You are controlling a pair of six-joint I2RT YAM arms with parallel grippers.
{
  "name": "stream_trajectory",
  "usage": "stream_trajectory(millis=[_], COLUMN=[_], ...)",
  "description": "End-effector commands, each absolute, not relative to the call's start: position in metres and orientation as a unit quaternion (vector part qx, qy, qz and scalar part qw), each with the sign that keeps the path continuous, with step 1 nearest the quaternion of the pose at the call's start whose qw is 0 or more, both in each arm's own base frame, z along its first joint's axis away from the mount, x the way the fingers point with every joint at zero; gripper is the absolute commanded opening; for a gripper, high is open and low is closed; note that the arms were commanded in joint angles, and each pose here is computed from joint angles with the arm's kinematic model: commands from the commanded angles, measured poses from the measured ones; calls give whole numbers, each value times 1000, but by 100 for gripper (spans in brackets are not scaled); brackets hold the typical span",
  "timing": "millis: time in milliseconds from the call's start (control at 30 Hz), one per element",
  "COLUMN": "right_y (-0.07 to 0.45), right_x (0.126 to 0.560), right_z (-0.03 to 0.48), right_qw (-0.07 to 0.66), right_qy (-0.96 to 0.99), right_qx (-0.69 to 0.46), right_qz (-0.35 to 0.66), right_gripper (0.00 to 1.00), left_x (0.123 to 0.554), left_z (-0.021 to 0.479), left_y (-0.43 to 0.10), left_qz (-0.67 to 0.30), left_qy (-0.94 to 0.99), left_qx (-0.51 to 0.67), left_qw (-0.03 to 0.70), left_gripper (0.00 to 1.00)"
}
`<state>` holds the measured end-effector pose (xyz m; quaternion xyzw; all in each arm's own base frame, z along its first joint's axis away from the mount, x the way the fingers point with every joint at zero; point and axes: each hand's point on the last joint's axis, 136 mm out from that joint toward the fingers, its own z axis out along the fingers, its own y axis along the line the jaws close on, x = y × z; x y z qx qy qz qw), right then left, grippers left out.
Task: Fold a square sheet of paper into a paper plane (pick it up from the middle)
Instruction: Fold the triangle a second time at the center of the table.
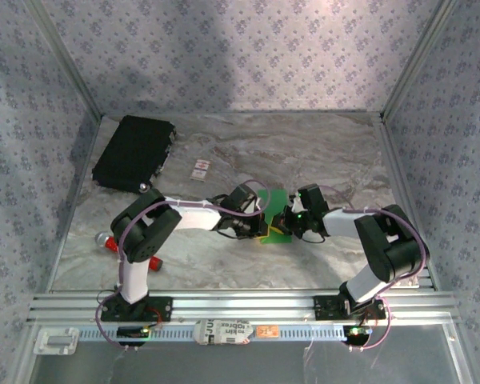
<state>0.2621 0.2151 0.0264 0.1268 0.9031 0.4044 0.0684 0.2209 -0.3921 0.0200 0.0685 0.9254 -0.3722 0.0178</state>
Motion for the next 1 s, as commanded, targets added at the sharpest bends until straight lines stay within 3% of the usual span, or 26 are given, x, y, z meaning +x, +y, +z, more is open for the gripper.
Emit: stream_trajectory(millis=[0, 267, 967], right_y=[225, 202, 147], right_x=[261, 248, 302], right_z=[39, -3, 17], right_qw=[70, 43, 98], right_qy=[898, 912, 906], right_qx=[109, 154, 199], right_qz=[420, 377, 360], right_gripper=[0, 0, 0], left_x=[195, 197, 184], left_z=[-20, -20, -40], left_y=[-358, -358, -338], left_qz=[-292, -291, -267], left_qy=[955, 955, 962], left_qx=[54, 52, 40], left_qw=[-26, -23, -36], left_gripper=[0, 0, 0])
